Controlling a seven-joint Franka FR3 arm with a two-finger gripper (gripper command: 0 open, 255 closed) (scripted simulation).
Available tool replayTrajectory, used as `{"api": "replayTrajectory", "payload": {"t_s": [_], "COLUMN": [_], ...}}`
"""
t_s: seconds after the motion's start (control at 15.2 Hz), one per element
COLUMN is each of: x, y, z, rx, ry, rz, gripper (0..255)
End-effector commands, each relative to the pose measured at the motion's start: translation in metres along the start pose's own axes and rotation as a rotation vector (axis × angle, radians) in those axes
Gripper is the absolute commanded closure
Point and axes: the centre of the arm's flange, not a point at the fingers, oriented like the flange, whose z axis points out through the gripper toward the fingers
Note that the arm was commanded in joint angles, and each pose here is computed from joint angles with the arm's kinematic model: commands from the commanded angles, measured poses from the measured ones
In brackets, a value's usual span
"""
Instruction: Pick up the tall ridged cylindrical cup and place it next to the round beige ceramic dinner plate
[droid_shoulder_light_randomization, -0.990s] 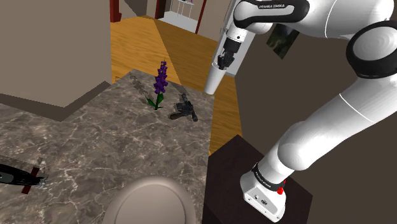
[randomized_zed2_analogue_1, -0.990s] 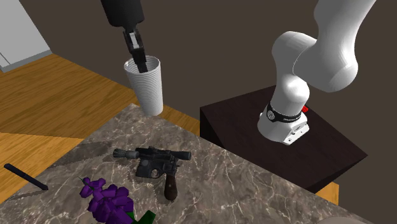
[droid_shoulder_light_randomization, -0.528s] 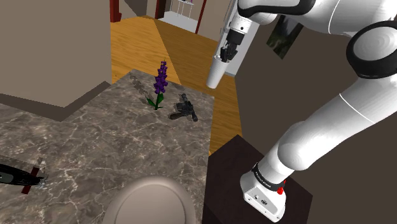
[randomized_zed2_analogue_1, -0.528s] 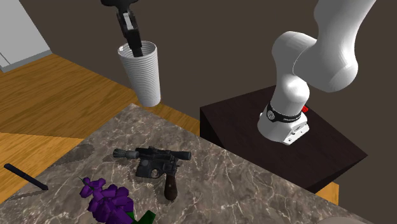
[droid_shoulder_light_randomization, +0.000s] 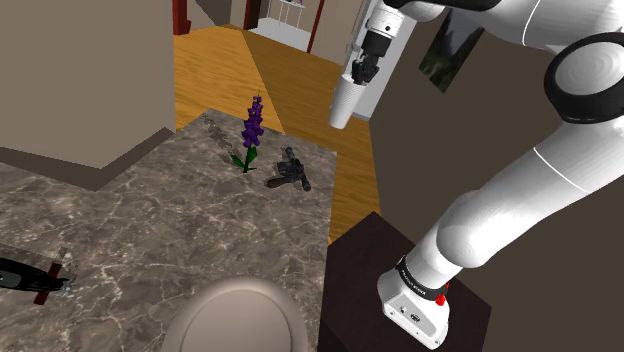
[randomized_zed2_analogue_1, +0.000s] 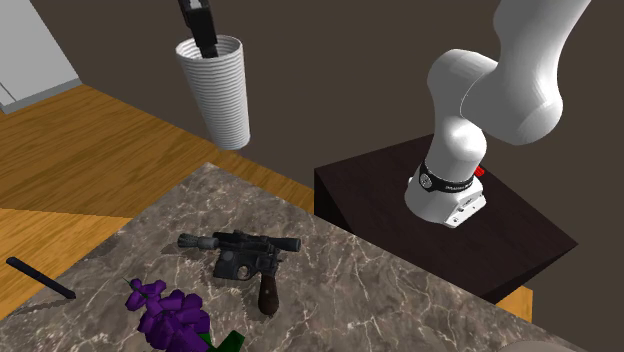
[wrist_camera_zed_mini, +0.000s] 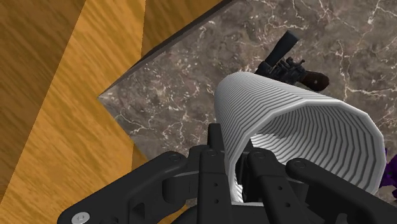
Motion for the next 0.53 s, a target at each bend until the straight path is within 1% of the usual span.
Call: {"api": "replayTrajectory", "payload": {"t_s": [0.0,0.46], "x": [0.000,-0.006], "y": [-0.001,-0.093], "z": [-0.010,-0.002], "rx": [0.000,0.000], "ry": [0.000,0.000], "rz": [0.000,0.000], "gripper": [255,255]}}
